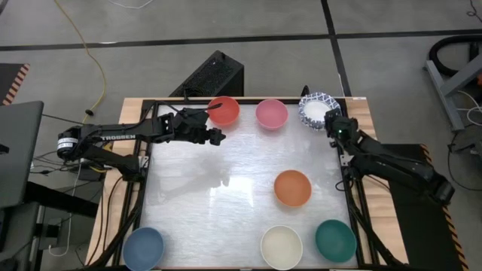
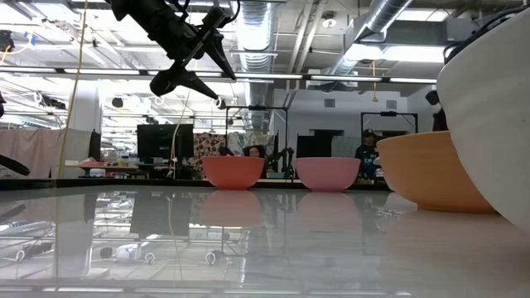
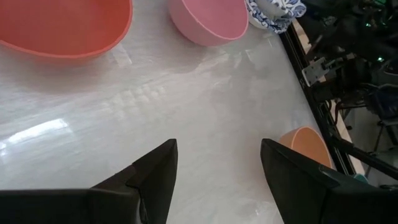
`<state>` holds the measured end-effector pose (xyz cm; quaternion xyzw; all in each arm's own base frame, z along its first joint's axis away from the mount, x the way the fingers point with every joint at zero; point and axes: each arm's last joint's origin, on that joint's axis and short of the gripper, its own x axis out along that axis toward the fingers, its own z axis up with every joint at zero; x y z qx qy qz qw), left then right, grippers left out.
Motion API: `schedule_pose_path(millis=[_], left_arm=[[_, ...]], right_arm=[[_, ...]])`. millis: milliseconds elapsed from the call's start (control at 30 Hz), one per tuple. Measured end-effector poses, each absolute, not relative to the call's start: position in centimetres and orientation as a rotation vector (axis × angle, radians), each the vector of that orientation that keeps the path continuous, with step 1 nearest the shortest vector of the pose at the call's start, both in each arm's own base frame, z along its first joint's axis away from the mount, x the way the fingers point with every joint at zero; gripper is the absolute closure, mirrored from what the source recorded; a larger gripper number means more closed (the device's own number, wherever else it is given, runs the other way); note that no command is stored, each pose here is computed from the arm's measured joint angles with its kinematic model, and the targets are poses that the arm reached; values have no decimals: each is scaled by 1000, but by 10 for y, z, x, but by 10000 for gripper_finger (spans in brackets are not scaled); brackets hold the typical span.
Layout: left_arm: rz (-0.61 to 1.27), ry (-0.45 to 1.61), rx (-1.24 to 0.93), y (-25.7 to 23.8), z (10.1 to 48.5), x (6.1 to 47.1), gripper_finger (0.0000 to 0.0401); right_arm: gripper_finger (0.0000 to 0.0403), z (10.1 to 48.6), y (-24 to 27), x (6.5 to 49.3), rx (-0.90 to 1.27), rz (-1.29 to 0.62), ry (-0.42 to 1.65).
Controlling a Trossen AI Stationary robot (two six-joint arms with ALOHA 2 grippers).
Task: Nest bowls inside each other
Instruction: Stack the blue patterned bowl on top of the blue patterned bowl
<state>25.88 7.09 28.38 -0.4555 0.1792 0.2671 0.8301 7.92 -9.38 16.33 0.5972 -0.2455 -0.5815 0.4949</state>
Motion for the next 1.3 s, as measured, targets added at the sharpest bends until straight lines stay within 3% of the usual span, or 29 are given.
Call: schedule_pose_path(millis=[300, 1167, 1300], left_arm=[[566, 380, -966, 71, 284, 259, 182], [566, 380, -966, 71, 284, 259, 182], [566, 379, -966, 71, 284, 259, 182]], right_arm=[[207, 165, -87, 75, 1469, -1352, -518], [210, 166, -62, 78, 1424, -1181, -318], [226, 167, -62, 76, 1359, -1247, -368]])
